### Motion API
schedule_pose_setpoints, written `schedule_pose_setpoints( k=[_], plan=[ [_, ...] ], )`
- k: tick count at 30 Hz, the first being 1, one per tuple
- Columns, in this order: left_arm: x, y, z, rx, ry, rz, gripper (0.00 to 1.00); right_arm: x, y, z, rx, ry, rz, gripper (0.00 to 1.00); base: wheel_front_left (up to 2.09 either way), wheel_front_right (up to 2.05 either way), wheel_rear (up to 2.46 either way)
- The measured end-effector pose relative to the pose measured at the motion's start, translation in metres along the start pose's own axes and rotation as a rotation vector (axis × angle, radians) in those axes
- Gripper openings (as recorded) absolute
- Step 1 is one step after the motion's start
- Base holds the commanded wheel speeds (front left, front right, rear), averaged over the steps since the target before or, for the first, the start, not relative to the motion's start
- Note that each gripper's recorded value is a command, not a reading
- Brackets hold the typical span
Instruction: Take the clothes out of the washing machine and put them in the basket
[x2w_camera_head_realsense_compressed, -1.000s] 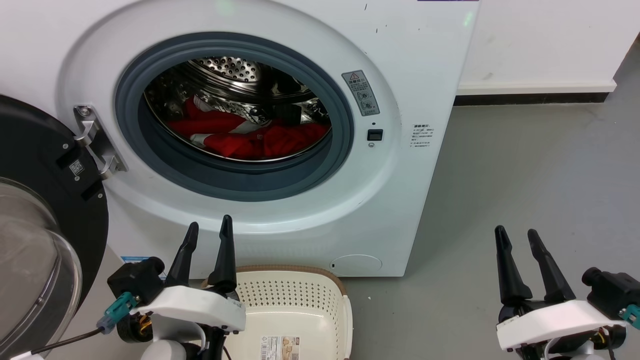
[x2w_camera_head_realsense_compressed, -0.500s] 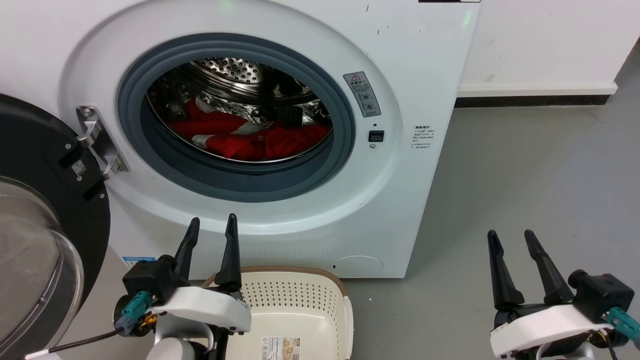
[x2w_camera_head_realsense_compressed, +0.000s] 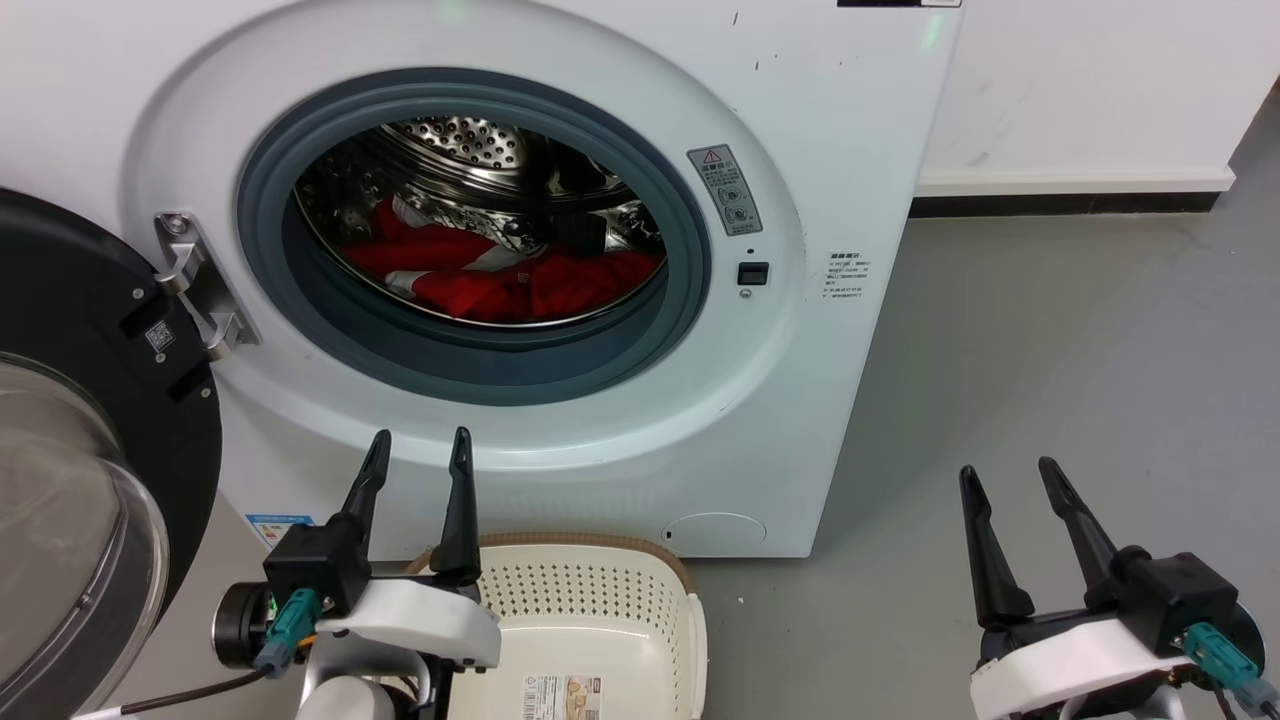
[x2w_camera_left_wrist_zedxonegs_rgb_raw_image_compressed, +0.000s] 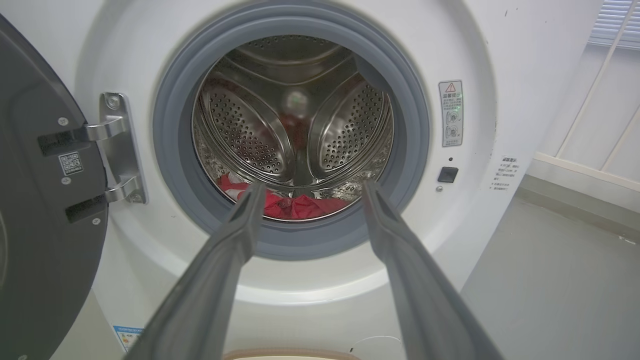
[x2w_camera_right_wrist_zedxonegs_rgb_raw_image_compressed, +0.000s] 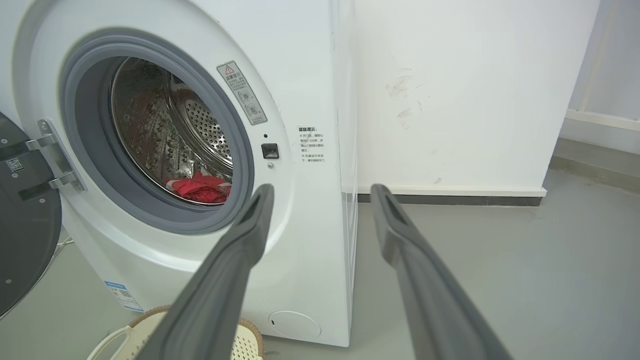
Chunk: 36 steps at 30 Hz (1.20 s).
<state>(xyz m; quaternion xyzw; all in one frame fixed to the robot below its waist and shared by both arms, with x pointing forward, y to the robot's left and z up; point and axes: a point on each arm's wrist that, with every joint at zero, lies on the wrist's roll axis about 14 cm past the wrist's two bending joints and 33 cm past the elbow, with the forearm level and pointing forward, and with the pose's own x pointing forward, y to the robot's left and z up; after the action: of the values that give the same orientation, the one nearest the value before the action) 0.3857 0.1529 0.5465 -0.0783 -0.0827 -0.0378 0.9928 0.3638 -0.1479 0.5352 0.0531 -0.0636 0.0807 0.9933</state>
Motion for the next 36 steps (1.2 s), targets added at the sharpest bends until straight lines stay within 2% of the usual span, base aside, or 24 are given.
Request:
schedule_pose_setpoints(
  k=[23,36],
  plan=[
    [-0.0035,-0.0006,-0.0022,0.143,-0.016,-0.01,1.0,-0.0032,0.0051,-0.0019,-0.181,0.019,0.034,1.0,0.0,0.0,0.0],
    [-0.0053,0.004,-0.009,0.109,0.004,0.01,1.0,-0.0026,0.0039,-0.0021,-0.179,0.021,0.031,1.0,0.0,0.0,0.0]
  ],
)
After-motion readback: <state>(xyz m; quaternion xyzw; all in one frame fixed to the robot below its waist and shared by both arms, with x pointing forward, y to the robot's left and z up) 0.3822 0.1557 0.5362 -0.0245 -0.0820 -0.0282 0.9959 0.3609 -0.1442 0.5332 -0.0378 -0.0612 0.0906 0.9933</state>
